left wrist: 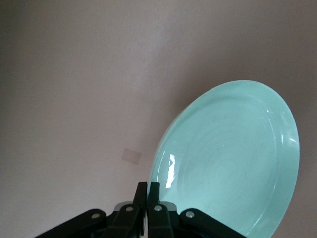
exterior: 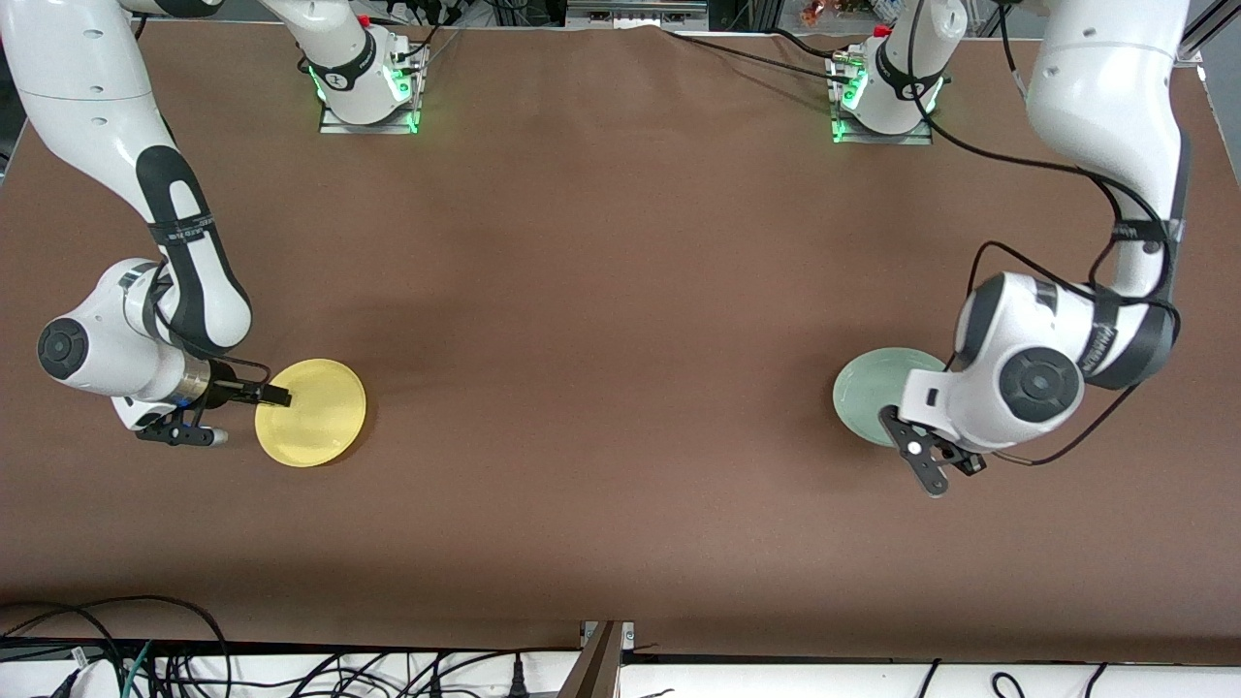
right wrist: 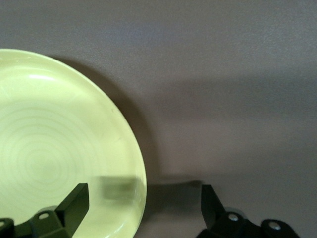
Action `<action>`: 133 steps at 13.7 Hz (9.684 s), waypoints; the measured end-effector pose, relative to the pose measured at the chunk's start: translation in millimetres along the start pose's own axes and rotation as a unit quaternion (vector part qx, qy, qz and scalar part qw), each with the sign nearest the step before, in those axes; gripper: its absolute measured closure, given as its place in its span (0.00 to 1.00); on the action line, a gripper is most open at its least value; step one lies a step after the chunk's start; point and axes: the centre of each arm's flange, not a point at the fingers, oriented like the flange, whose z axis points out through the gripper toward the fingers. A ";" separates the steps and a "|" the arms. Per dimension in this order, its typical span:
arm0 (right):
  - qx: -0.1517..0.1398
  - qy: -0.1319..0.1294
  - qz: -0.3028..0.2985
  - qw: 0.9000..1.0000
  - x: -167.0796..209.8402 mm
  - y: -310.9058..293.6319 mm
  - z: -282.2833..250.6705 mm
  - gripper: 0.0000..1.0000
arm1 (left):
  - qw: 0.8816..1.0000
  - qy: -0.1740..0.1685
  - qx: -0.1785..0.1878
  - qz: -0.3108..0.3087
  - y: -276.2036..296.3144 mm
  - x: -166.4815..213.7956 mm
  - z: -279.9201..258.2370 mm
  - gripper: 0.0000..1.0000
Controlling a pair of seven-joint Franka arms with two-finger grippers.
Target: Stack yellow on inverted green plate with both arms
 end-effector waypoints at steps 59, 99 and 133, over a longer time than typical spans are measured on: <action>0.083 -0.159 -0.040 0.983 -15.7 -24.4 -199.7 0.96 | 0.809 -0.043 -0.164 -0.563 365.9 323.8 -22.4 0.00; 0.149 0.020 0.040 0.988 -239.6 -461.7 32.2 0.96 | 0.860 0.081 -0.074 -0.498 67.4 -215.2 -206.0 0.00; -0.039 -0.119 -0.040 0.991 -51.1 -192.8 -299.3 0.00 | 0.878 0.086 -0.071 -0.465 68.1 -179.5 -224.2 0.00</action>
